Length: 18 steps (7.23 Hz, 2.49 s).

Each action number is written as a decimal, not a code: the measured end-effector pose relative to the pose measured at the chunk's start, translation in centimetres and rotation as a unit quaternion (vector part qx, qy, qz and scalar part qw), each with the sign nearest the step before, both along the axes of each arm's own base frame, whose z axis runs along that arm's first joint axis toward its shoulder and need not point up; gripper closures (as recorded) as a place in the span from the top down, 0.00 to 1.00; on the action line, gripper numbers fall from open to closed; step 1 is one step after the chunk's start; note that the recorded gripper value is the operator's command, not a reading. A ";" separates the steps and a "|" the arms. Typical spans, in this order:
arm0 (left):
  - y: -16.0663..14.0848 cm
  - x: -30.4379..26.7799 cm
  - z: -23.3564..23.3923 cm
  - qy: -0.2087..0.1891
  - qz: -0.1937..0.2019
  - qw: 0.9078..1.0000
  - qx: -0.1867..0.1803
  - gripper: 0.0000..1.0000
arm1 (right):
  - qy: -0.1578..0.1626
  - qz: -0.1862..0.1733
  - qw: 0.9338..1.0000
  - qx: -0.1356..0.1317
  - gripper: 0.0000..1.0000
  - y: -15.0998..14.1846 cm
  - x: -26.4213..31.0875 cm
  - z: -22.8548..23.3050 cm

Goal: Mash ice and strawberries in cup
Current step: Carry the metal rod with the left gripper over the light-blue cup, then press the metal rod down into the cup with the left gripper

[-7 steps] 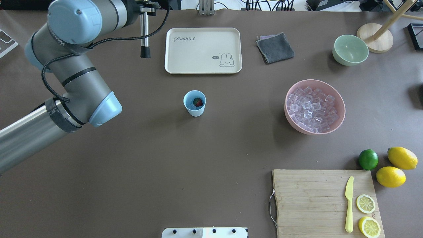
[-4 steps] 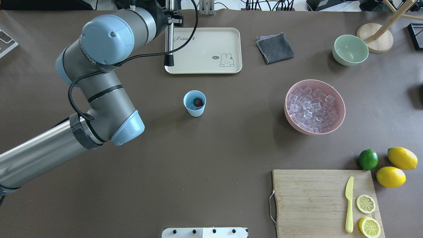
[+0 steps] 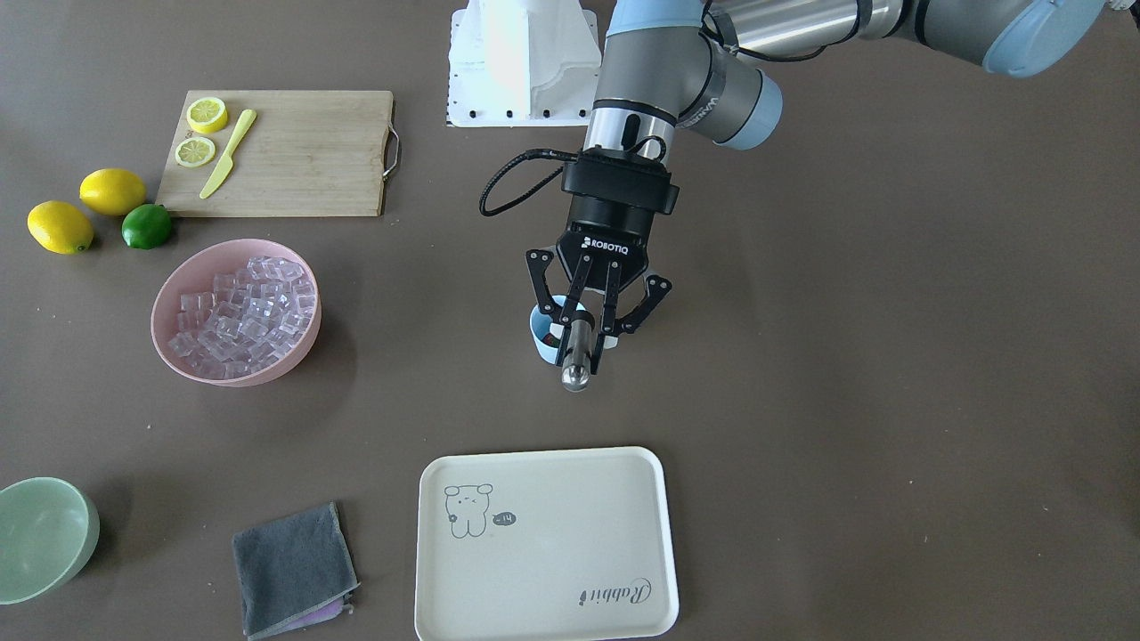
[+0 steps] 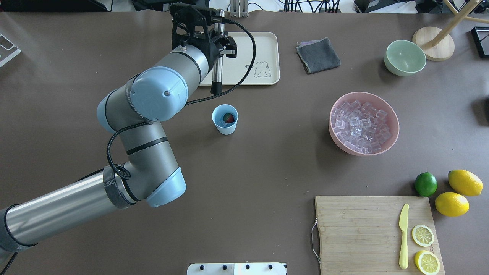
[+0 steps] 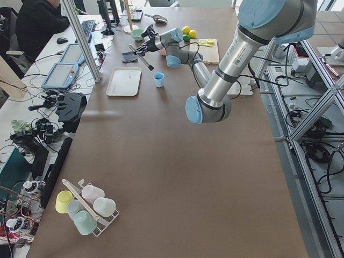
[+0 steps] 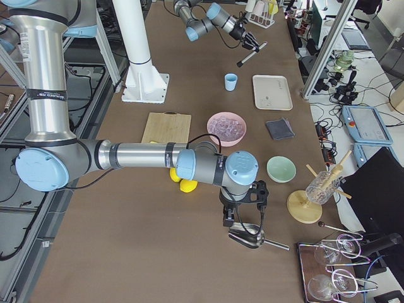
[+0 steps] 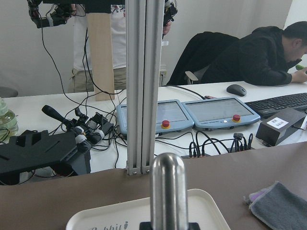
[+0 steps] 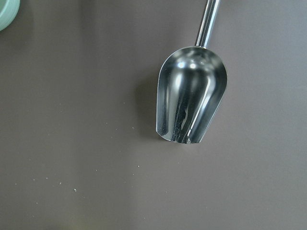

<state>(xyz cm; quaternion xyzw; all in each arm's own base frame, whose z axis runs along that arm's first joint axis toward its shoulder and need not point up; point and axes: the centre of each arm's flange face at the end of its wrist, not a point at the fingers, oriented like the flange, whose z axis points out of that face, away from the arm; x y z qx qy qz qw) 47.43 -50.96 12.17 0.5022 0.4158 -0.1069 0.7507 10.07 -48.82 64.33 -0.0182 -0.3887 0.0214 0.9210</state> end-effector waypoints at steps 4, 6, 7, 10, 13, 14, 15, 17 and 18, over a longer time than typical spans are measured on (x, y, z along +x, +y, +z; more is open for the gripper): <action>1.2 1.6 2.8 0.043 -0.013 0.998 0.034 0.24 | 0.008 0.001 1.000 0.001 1.00 -0.4 -0.1 -0.3; 3.7 2.2 2.0 0.052 -0.054 0.996 0.053 0.24 | 0.009 0.000 1.000 0.004 1.00 -0.6 -0.1 -0.7; 5.4 3.0 2.0 0.052 -0.071 0.994 0.057 0.24 | 0.010 -0.001 1.000 0.006 1.00 -0.7 -0.2 -0.8; 7.9 4.9 4.2 0.022 -0.120 0.991 0.058 0.24 | 0.012 -0.003 1.000 0.007 1.00 -0.7 -0.2 -0.9; 10.2 6.4 4.5 0.005 -0.139 0.988 0.065 0.24 | 0.013 -0.003 1.000 0.010 1.00 -1.0 -0.3 -1.2; 10.2 6.8 4.8 0.000 -0.142 0.988 0.064 0.24 | 0.013 -0.003 1.000 0.010 1.00 -1.0 -0.3 -1.2; 10.1 7.2 5.3 -0.005 -0.146 0.987 0.062 0.24 | 0.013 -0.003 1.000 0.010 1.00 -1.0 -0.3 -1.2; 10.3 7.6 5.0 -0.003 -0.155 0.986 0.062 0.24 | 0.012 -0.003 1.000 0.010 1.00 -1.0 -0.3 -1.2; 10.7 7.9 4.6 -0.002 -0.157 0.986 0.063 0.24 | 0.012 -0.003 1.000 0.009 1.00 -1.0 -0.3 -1.2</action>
